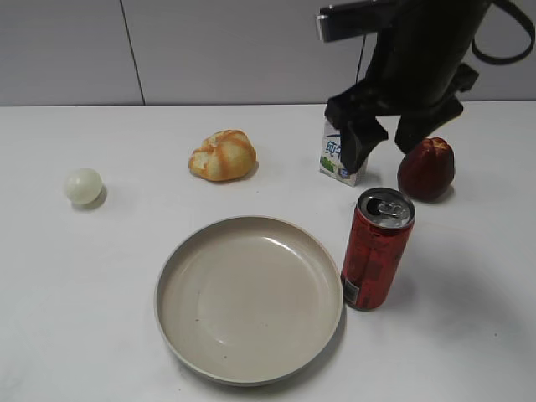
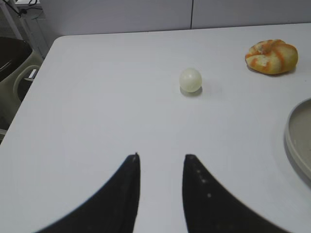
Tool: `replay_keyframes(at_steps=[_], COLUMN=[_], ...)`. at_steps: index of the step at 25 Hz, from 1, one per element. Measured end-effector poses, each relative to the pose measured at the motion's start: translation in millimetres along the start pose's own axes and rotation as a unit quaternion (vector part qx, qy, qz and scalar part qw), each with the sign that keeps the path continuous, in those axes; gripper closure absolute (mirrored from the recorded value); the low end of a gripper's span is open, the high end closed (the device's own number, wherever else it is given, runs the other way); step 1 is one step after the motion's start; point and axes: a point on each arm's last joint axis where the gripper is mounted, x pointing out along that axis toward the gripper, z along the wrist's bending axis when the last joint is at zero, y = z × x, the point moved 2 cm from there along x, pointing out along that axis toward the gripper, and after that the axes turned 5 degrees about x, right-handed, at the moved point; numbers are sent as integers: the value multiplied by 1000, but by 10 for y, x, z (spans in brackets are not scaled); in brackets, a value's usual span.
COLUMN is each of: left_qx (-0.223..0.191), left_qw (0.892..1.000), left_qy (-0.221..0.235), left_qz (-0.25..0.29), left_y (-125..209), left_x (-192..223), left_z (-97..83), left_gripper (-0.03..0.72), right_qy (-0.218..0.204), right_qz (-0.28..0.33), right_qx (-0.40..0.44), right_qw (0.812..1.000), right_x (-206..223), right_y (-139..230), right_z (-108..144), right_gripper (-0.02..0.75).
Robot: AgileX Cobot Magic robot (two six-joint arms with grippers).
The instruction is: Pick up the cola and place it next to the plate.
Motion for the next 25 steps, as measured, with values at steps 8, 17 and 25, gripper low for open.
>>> replay_keyframes(at_steps=[8, 17, 25], left_qx=[0, 0, 0], left_qw=[1000, 1000, 1000], left_qy=[0, 0, 0], left_qz=[0, 0, 0], left_y=[0, 0, 0], left_x=[0, 0, 0], left_z=[0, 0, 0], left_gripper=[452, 452, 452], right_qy=[161, 145, 92], right_qz=[-85, -95, -101], right_qx=[-6, 198, 246], right_qw=[983, 965, 960], right_x=[-402, -678, -1014], right_y=[-281, -81, 698], right_z=[-446, -1509, -1483], right_gripper=[140, 143, 143])
